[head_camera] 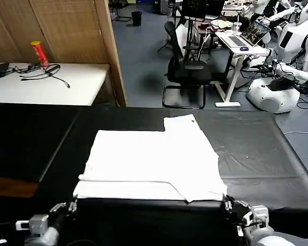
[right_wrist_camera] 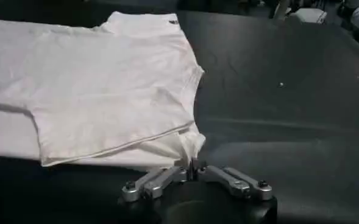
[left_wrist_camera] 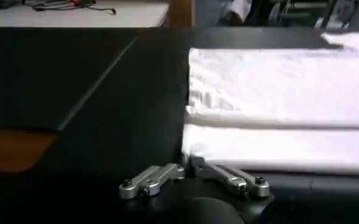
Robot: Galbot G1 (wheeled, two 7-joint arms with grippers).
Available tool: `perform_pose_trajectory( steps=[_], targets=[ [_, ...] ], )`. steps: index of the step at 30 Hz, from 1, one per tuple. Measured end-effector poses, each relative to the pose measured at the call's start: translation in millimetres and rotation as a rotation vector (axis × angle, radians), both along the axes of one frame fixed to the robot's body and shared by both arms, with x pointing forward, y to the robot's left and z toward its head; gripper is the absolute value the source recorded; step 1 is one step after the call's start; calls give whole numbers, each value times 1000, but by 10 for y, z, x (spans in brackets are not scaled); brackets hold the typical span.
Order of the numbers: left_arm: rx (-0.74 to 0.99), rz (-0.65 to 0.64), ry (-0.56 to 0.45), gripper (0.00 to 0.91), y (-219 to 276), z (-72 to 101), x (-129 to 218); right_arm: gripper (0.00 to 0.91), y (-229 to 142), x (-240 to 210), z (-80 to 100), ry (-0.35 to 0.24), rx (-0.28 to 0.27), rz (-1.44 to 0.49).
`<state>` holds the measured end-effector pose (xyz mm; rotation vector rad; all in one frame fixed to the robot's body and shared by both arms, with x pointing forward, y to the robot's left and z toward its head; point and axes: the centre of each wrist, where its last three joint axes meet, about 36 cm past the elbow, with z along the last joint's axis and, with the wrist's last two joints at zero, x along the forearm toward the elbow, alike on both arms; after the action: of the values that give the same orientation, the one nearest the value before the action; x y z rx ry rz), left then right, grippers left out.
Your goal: Fold and organize the clothes.
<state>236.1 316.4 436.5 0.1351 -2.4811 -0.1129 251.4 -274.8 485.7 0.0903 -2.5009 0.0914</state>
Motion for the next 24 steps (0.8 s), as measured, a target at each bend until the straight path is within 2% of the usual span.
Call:
perform_pose_trajectory(
  steps=[4,8,11,14,20,24],
  targets=[
    [-30,9,-16,878,17,157,9,878,-4,31,161,-61,49,5],
    [-39,13,-53,878,85,360,111,878,-35,181,256,-167,86,20],
    [-63,-2,-126,878,145,457,261,878,-74,420,290,-253,91,26],
    [-85,6,-187,878,213,529,499,878,-137,758,271,-310,82,18],
    [-146,-10,-283,878,338,625,1165,878,-176,1555,187,-358,78,-6],
    [-183,-15,-281,878,421,596,1642,878,-128,2122,121,-334,76,-10]
  ],
)
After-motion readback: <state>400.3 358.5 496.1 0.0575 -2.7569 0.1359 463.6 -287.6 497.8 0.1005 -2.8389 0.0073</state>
